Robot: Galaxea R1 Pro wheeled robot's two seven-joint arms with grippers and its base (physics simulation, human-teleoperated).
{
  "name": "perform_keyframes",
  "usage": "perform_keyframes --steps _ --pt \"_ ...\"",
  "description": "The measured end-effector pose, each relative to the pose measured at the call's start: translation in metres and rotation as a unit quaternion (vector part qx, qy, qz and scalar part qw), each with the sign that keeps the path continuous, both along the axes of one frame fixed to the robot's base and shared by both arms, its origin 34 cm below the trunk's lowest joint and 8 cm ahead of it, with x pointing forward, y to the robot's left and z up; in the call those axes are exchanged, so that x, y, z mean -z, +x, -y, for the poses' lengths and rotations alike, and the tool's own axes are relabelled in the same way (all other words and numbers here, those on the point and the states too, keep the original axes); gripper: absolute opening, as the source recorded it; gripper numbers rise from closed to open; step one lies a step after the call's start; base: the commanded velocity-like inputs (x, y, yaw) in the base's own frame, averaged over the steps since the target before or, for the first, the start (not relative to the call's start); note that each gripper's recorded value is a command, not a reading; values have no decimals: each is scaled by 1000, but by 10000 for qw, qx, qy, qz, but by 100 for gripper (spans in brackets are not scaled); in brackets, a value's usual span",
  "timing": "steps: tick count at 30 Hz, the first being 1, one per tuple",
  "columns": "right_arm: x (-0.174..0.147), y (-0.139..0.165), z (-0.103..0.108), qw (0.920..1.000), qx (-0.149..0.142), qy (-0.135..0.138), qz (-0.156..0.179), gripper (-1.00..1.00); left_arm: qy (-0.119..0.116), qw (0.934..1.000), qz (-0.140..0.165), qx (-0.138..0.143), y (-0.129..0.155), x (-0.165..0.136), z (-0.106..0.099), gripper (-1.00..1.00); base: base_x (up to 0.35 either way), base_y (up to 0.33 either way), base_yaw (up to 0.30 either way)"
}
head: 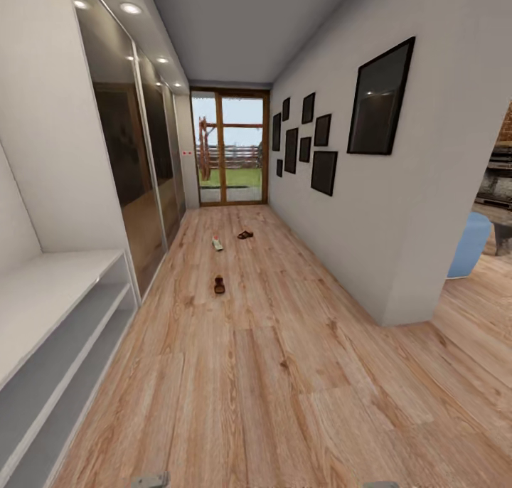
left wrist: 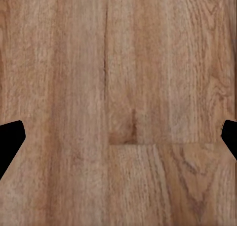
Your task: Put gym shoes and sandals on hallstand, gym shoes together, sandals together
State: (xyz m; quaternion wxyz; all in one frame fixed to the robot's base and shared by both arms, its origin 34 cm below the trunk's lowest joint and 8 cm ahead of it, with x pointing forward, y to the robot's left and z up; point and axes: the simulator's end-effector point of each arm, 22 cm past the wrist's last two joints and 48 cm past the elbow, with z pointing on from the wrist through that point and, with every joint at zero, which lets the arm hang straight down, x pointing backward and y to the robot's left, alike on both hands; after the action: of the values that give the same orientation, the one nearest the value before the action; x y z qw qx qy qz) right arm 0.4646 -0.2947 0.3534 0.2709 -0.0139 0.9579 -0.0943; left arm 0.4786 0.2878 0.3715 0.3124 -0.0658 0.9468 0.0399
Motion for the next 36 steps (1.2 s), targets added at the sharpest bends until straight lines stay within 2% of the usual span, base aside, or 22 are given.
perform_keyframes --steps 13,17,27,36 --pt "29 -7 0 10000 0 1 -24 100 0 10000 -19 0 -7 29 0 100 0 0 -279" --pt "38 -9 0 10000 0 1 -28 100 0 10000 -22 -1 -9 38 0 100 0 0 -93" --pt "60 -14 0 10000 -1 3 -28 100 0 10000 -23 0 -14 60 0 100 0 0 -2" --pt "80 -19 0 10000 -2 3 -28 100 1 10000 -21 -1 -18 80 0 100 0 0 221"
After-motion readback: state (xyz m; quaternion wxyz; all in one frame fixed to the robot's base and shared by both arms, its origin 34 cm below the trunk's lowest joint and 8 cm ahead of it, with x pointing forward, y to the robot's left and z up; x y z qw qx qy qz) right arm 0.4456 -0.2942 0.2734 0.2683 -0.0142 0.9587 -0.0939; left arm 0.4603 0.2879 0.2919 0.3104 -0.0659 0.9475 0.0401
